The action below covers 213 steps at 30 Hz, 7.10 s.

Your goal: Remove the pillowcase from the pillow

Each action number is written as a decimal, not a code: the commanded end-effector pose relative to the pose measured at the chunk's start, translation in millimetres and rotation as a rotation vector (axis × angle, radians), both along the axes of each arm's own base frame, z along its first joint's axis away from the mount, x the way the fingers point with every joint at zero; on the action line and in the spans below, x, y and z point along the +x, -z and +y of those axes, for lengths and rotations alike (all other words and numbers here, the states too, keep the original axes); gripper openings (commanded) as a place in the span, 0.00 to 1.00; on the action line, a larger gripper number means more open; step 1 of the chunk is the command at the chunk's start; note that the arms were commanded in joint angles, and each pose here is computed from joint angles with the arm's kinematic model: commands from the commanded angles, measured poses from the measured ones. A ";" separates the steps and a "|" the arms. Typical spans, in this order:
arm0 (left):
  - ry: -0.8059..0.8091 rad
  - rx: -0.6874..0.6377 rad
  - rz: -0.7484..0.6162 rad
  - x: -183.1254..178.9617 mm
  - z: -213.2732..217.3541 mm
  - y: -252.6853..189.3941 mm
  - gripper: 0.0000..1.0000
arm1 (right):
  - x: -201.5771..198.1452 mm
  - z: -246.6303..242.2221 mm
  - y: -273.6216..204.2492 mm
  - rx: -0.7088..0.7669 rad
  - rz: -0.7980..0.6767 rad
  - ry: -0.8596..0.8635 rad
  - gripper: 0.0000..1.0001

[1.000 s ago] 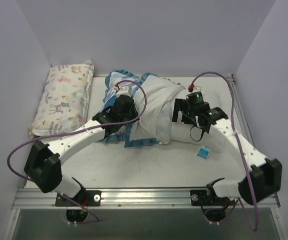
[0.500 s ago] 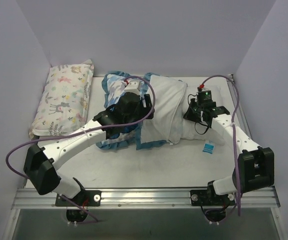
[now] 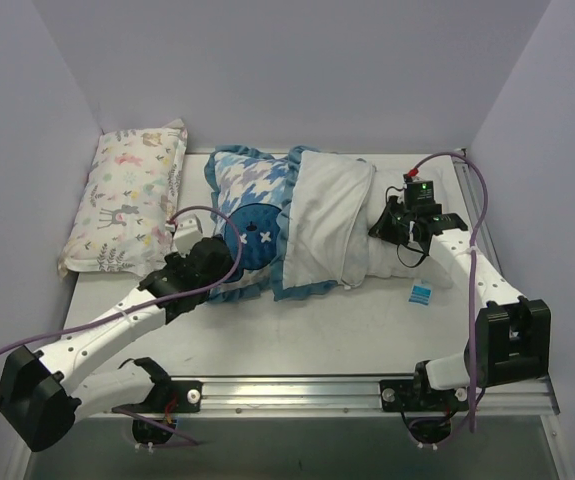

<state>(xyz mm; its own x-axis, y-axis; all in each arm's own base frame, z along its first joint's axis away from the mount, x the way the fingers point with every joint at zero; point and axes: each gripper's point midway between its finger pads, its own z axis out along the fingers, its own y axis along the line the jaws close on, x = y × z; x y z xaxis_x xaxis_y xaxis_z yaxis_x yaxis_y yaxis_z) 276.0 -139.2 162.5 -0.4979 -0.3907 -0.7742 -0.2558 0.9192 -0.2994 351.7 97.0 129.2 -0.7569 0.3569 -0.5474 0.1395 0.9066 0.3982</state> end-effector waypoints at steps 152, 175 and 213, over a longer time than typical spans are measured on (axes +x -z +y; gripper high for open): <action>0.491 -0.095 -0.177 59.5 -69.4 10.9 0.00 | -68.9 -1.2 -42.0 -0.437 -0.145 -0.052 0.00; 0.289 -0.182 0.041 126.0 -41.1 -49.7 0.00 | 41.5 54.6 -69.8 -0.157 -0.024 -0.166 0.61; 0.577 0.125 0.010 9.5 -206.4 -4.1 0.66 | -80.7 -11.4 10.2 -0.139 -0.128 0.055 0.92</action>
